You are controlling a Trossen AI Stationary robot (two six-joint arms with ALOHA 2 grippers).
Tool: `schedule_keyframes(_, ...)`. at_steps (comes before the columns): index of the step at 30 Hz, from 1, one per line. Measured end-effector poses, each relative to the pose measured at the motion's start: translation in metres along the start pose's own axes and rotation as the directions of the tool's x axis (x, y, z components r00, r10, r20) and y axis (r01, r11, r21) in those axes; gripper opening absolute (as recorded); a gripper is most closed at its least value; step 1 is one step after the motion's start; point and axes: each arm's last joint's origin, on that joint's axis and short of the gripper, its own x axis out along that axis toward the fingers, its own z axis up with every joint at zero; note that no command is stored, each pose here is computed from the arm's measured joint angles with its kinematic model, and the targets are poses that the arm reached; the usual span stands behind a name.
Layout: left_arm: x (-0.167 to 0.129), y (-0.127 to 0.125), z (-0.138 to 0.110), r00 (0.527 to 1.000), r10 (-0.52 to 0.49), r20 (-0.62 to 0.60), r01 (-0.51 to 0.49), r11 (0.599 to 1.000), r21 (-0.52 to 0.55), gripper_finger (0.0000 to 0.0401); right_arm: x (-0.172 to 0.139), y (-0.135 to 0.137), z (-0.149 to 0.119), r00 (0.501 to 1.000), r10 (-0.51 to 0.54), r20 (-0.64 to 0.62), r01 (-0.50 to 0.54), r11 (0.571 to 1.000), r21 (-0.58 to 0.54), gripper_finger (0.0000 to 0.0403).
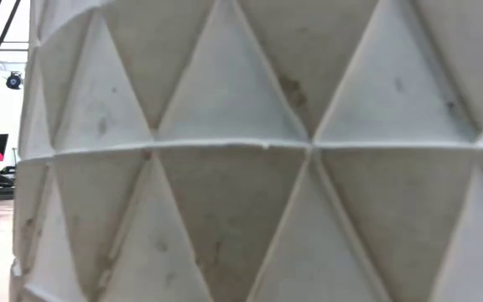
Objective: Pick and place pill bottles into a basket
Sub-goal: Put the medicine bottle into the container
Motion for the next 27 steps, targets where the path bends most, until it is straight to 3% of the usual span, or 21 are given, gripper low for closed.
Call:
schedule_keyframes(6, 0.003, 0.001, -0.001, 0.999, 0.005, -0.035, -0.004, 1.000, 0.020, 0.0183, 0.000, 0.000, 0.000, 1.000, 0.000, 0.000, 0.000, 1.000, 0.000, 0.0068)
schedule_keyframes(17, 0.009, -0.010, -0.010, 0.992, -0.115, -0.044, 0.118, 0.991, 0.070, 0.0183, 0.000, 0.000, 0.000, 1.000, 0.000, -0.001, 0.000, 1.000, 0.002, 0.0068)
schedule_keyframes(21, 0.011, -0.009, -0.012, 0.994, -0.113, 0.000, 0.113, 0.986, 0.122, 0.0183, 0.000, 0.000, 0.000, 1.000, 0.000, -0.001, 0.000, 1.000, 0.003, 0.0068)
schedule_keyframes(27, 0.014, -0.001, -0.015, 0.999, -0.044, 0.014, 0.044, 0.999, -0.005, 0.0183, 0.000, 0.000, 0.000, 1.000, 0.000, -0.001, 0.000, 1.000, 0.001, 0.0068)
